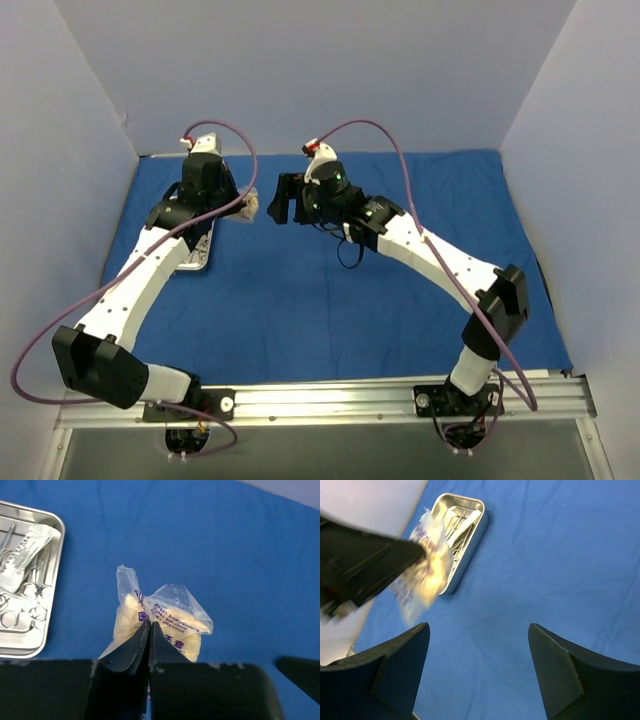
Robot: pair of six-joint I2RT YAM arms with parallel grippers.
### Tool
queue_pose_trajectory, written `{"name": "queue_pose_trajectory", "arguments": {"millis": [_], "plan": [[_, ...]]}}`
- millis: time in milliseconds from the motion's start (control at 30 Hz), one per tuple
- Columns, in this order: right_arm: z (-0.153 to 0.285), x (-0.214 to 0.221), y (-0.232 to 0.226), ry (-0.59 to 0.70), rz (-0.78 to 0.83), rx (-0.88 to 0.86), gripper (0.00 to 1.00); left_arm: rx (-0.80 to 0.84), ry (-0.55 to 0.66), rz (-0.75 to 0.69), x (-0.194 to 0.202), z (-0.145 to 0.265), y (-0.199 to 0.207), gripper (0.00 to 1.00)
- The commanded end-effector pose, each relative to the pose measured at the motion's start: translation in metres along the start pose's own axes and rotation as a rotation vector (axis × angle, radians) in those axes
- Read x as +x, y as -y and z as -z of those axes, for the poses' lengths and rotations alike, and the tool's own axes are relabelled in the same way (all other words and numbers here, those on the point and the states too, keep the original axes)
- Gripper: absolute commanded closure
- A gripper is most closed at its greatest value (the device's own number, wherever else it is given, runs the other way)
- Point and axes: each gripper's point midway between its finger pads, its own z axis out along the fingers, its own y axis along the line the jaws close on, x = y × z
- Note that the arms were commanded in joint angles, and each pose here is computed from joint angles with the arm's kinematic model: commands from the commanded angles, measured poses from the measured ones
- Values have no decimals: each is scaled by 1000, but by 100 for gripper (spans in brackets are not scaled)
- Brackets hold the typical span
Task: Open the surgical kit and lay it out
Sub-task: Place the medical item in the surgical kit.
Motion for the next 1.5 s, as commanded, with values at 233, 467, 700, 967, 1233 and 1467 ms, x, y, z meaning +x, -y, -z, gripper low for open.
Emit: {"name": "queue_pose_trajectory", "arguments": {"millis": [233, 467, 700, 967, 1233, 1467], "plan": [[-17, -30, -30, 80, -93, -125, 36, 17, 88, 43, -3, 28, 23, 93], [-25, -26, -39, 70, -128, -177, 37, 30, 100, 36, -1, 26, 31, 93], [-38, -22, -35, 62, -123, -168, 43, 41, 110, 32, 0, 28, 34, 93], [-51, -10, -30, 38, -121, -160, 65, 51, 113, 25, 2, 29, 35, 93], [-43, -19, -17, 50, -115, -161, 100, 82, 89, 12, 18, 24, 35, 83], [-25, -38, 25, 76, -100, -110, 100, 90, 11, 15, 56, 12, 27, 62]]}}
